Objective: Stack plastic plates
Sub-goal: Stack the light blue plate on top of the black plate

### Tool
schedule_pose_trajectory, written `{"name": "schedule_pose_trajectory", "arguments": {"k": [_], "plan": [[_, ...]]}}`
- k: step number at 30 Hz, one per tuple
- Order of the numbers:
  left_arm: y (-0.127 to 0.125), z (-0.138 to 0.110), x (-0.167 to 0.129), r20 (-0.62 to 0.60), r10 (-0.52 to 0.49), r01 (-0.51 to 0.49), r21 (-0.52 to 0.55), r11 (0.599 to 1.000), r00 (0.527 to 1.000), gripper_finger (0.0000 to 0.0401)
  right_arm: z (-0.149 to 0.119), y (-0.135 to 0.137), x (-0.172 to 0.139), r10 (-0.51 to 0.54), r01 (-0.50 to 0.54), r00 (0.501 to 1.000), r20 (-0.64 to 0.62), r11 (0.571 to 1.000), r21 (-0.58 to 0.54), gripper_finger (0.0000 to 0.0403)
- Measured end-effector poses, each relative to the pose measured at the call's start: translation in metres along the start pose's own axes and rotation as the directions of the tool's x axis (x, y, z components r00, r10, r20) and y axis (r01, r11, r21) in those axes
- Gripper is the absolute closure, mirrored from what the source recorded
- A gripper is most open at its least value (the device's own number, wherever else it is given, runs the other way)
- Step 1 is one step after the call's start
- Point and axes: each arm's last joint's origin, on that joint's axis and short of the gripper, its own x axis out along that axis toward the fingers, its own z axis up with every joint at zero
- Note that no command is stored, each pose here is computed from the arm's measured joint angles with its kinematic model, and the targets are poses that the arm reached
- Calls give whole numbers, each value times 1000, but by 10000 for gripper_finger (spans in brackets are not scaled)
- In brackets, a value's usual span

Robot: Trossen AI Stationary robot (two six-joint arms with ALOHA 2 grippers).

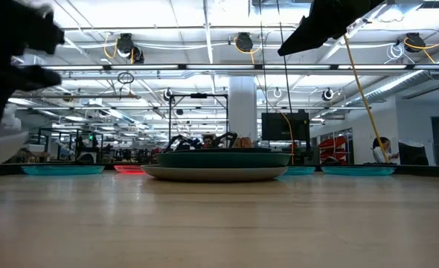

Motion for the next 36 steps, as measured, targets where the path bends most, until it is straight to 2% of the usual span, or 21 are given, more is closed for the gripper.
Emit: {"name": "schedule_pose_trajectory", "arguments": {"k": [5,11,19,23,25,29,36], "plan": [[9,7,-24,124,90,-85,-42,995,988,391,0,0,0,0,0,1000,0,1000,0,222],[32,18,-50,269,227,-192,-151,970,936,391,0,0,0,0,0,1000,0,1000,-4,222],[71,30,-64,323,321,-224,-301,927,890,391,-2,0,0,1,-1,1000,-21,1000,-8,222],[96,42,-70,397,365,-168,-451,877,842,391,-4,1,3,2,-2,999,-37,1000,-13,222],[107,50,-72,438,376,-137,-486,863,817,391,-5,2,5,2,-3,999,-50,1000,-20,222],[133,56,-75,463,413,-132,-525,841,784,391,-8,2,12,-3,0,997,-77,999,-42,222],[182,51,-74,380,523,-228,-598,768,763,391,-11,-3,24,-31,26,994,-107,999,-42,222]]}}
